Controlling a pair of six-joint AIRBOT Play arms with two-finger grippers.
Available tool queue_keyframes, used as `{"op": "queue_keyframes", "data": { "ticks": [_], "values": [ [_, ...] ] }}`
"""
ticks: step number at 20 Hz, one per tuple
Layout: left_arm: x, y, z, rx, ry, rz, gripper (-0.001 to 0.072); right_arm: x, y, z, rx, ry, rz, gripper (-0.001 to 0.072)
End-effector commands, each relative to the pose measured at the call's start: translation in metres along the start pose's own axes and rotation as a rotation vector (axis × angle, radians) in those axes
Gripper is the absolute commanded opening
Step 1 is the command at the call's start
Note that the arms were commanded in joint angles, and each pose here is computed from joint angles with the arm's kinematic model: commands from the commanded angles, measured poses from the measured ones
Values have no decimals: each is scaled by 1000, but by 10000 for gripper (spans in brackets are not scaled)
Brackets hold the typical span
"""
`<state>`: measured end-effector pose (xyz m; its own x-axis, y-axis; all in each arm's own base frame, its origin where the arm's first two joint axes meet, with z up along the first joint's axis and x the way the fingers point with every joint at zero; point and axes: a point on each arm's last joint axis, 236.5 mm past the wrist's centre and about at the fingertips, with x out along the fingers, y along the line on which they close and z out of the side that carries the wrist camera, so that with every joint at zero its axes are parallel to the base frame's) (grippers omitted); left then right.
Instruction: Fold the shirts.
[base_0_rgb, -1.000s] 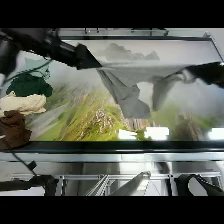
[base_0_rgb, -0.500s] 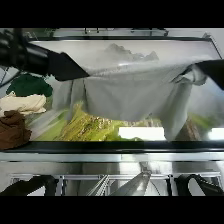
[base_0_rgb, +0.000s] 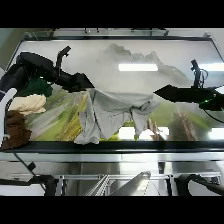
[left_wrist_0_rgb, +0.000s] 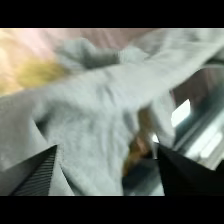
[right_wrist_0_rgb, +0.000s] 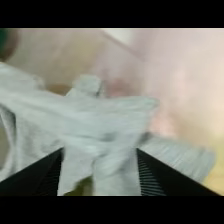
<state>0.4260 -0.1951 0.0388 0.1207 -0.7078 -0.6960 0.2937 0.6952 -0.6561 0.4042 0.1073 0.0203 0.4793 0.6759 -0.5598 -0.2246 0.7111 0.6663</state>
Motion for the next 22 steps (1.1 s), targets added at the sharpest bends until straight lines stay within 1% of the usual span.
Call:
{"op": "queue_keyframes", "data": {
  "ticks": [1,4,7,9,10,11,12,13,15,18,19,20,21,22],
  "values": [
    [-13,51,22,-106,8,-5,709,12,-64,2,102,32,-63,523],
    [-44,64,-4,-225,115,-40,708,-20,-88,3,177,21,-64,522],
    [-35,63,-61,-336,216,-72,708,-35,-113,-43,275,172,-142,520],
    [-17,63,-109,-390,261,-73,708,-28,-103,-79,327,261,-105,519],
    [-10,67,-137,-430,289,-50,708,-22,-96,-98,352,303,-85,518],
    [-4,69,-162,-466,313,-34,707,-15,-90,-116,369,342,-71,499],
    [2,69,-182,-502,326,-31,707,-9,-82,-131,382,376,-55,454],
    [8,70,-200,-536,330,-22,707,-1,-73,-143,383,403,-43,455],
    [20,76,-225,-582,322,6,706,15,-64,-152,345,425,-52,455],
    [38,82,-254,-628,357,34,705,40,-45,-145,316,388,-36,455],
    [44,83,-260,-636,378,37,692,46,-40,-141,315,371,-31,455],
    [50,83,-265,-644,405,33,647,50,-36,-138,309,356,-25,455],
    [54,82,-264,-642,427,25,512,52,-33,-136,311,348,-17,455],
    [57,79,-261,-624,450,17,475,53,-31,-134,317,342,-10,455]
  ]
}}
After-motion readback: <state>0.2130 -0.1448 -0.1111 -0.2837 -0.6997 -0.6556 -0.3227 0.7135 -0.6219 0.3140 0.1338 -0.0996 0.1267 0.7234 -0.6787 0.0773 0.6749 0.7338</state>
